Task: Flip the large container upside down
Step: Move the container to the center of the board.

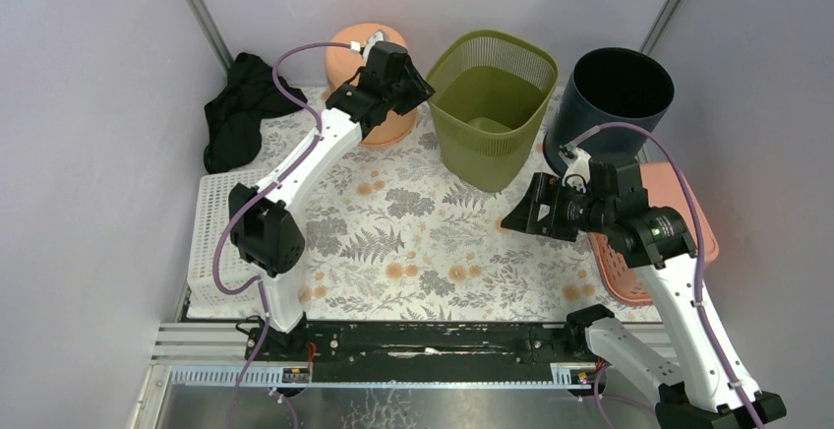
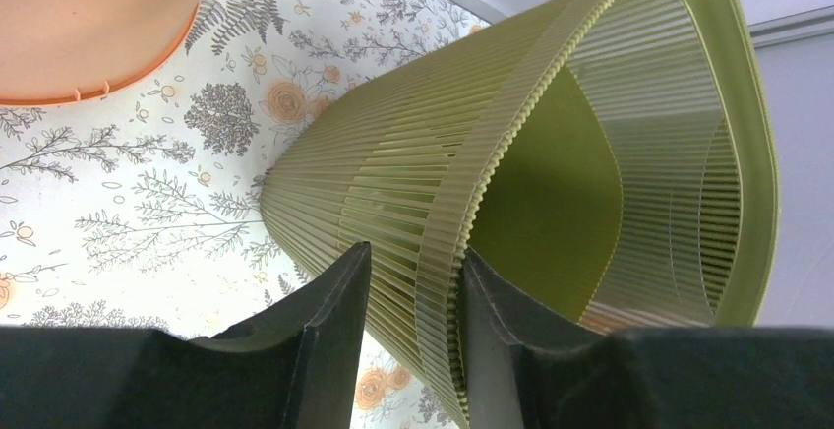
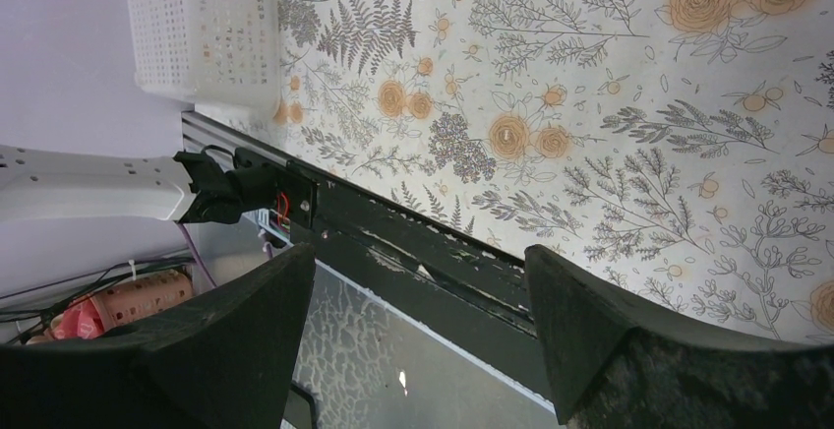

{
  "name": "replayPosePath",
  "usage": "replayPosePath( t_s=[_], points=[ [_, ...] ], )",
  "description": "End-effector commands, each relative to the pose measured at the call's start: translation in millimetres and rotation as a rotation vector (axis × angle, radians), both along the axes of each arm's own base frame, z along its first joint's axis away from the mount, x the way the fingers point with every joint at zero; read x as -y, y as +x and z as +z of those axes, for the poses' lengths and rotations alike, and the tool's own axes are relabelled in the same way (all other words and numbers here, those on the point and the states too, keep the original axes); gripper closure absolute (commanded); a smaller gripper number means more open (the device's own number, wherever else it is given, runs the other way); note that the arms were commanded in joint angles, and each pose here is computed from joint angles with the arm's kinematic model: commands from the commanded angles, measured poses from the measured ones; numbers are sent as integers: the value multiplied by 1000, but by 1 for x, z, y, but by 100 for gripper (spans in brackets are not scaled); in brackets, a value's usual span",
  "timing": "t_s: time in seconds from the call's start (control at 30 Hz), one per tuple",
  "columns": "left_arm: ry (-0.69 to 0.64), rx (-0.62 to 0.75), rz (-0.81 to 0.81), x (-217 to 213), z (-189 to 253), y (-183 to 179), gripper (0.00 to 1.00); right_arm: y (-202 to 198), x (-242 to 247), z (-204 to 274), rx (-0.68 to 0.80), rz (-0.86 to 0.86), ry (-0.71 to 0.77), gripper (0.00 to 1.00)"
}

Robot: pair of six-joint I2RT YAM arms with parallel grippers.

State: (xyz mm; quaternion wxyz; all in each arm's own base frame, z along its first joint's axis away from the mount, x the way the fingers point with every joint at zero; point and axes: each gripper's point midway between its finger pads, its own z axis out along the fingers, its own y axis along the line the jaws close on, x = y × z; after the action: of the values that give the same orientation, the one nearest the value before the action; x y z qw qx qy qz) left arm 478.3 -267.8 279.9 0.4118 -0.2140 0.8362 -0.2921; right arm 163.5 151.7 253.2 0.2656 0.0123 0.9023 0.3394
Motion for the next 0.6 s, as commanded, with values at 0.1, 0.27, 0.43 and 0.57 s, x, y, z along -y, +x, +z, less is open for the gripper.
replayPosePath(
  t_s=[0.1, 0.27, 0.43, 0.57],
  points=[
    [18, 9, -40, -6, 20, -13, 58, 0, 0, 23, 62, 30, -7, 15],
    [9, 20, -66, -5, 31, -20, 58, 3, 17, 22, 59, -17, -106, 27],
    [2, 12, -110, -1, 33, -28, 57, 9, 38, 22, 62, -76, -227, 55],
    [9, 1, -159, 3, 35, -35, 57, 12, 47, 21, 56, -98, -280, 56]
  ],
)
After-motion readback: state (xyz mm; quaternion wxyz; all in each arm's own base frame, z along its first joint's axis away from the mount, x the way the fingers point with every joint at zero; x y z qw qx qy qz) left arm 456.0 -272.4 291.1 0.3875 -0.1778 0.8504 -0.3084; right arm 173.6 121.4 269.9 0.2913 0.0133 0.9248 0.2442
